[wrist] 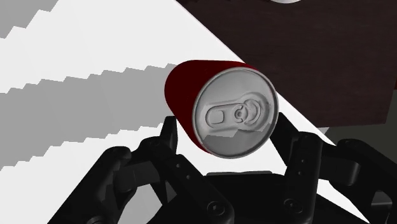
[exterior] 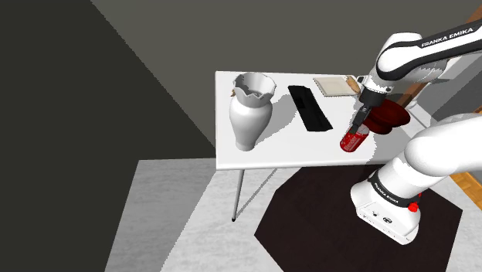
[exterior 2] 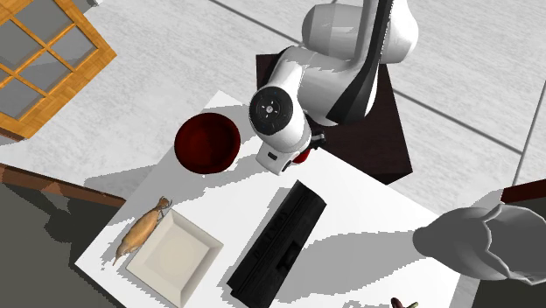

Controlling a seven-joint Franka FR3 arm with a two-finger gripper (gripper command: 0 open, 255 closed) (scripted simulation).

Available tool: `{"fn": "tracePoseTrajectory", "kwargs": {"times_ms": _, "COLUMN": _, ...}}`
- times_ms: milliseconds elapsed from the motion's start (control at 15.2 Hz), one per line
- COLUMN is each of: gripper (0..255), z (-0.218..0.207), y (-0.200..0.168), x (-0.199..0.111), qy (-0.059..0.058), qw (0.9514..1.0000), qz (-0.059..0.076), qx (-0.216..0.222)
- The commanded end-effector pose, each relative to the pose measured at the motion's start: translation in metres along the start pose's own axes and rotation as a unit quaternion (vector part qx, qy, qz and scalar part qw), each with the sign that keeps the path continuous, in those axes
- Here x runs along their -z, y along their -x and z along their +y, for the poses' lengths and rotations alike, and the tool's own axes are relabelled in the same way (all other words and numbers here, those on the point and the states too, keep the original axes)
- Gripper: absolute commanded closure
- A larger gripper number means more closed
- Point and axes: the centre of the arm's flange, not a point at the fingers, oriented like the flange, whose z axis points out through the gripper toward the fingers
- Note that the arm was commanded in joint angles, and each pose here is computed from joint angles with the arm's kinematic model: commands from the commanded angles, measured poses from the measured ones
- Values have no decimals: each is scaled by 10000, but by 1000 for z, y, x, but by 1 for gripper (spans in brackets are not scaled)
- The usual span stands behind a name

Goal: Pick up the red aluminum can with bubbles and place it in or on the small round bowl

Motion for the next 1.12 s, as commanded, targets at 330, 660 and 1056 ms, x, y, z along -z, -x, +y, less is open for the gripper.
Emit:
{"fn": "tracePoseTrajectory", "kwargs": {"times_ms": 330, "gripper": 255, "z": 0, "y": 0, "x": -1, "qy": -3, "qw": 10000, "qz": -8, "qx": 0}}
{"fn": "tracePoseTrajectory", "kwargs": {"times_ms": 660, "gripper": 255, "z": -6, "y": 3, "x": 19, "qy": -3, "qw": 10000, "qz": -8, "qx": 0}}
{"fn": "tracePoseTrajectory", "kwargs": {"times_ms": 1056, "gripper": 255, "z": -14, "y": 8, "x": 49, "qy": -3, "qw": 10000, "qz": -8, "qx": 0}}
